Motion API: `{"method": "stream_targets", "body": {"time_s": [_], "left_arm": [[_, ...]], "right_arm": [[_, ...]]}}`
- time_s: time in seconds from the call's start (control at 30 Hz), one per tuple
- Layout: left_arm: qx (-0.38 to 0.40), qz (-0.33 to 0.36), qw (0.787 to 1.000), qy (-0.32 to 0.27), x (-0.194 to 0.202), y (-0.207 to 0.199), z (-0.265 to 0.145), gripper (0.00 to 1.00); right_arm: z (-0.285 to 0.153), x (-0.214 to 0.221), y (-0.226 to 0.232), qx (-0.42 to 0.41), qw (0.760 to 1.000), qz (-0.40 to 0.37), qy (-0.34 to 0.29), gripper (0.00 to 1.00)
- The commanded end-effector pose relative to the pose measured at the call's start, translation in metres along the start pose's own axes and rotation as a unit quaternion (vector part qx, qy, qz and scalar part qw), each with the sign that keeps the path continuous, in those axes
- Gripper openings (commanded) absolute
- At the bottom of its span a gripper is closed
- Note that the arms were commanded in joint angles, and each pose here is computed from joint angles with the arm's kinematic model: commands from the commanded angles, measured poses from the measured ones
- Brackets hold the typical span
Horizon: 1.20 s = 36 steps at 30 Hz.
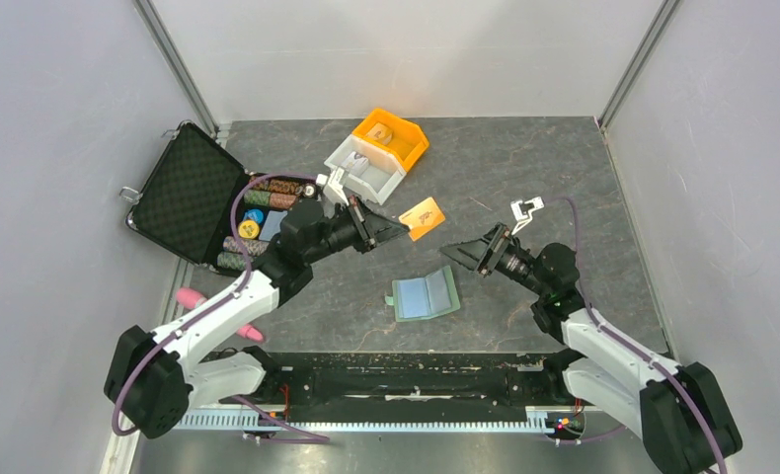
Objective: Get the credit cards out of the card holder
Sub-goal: Place the credit card in the storage box.
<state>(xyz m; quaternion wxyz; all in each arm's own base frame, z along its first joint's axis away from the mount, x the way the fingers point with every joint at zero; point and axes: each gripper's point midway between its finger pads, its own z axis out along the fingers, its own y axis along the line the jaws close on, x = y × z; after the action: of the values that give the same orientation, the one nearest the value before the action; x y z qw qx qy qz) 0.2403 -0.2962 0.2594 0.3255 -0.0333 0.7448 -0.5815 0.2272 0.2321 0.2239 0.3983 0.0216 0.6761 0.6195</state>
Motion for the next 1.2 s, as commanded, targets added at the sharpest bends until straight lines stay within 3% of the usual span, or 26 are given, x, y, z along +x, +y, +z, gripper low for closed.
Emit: {"method": "stream_targets", "body": {"time_s": [0.0, 0.33, 0.73, 1.17], "left_arm": [[-0.043, 0.036, 0.997, -0.055, -0.044, -0.002, 0.011, 0.02], [-0.138, 0.006, 0.973, -0.186, -0.141, 0.058, 0.036, 0.02], [-0.138, -0.056, 0.967, -0.206, -0.233, 0.137, 0.103, 0.02], [-0.198, -0.076, 0.945, -0.251, -0.278, 0.215, 0.143, 0.02]], "right_arm": [[-0.007, 0.009, -0.011, 0.027, 0.997, -0.063, 0.034, 0.98], [-0.03, 0.031, -0.042, 0.092, 0.989, -0.097, 0.063, 0.98], [-0.033, 0.027, -0.049, 0.128, 0.981, -0.123, 0.082, 0.98], [-0.025, 0.022, -0.055, 0.15, 0.975, -0.128, 0.104, 0.98]]}}
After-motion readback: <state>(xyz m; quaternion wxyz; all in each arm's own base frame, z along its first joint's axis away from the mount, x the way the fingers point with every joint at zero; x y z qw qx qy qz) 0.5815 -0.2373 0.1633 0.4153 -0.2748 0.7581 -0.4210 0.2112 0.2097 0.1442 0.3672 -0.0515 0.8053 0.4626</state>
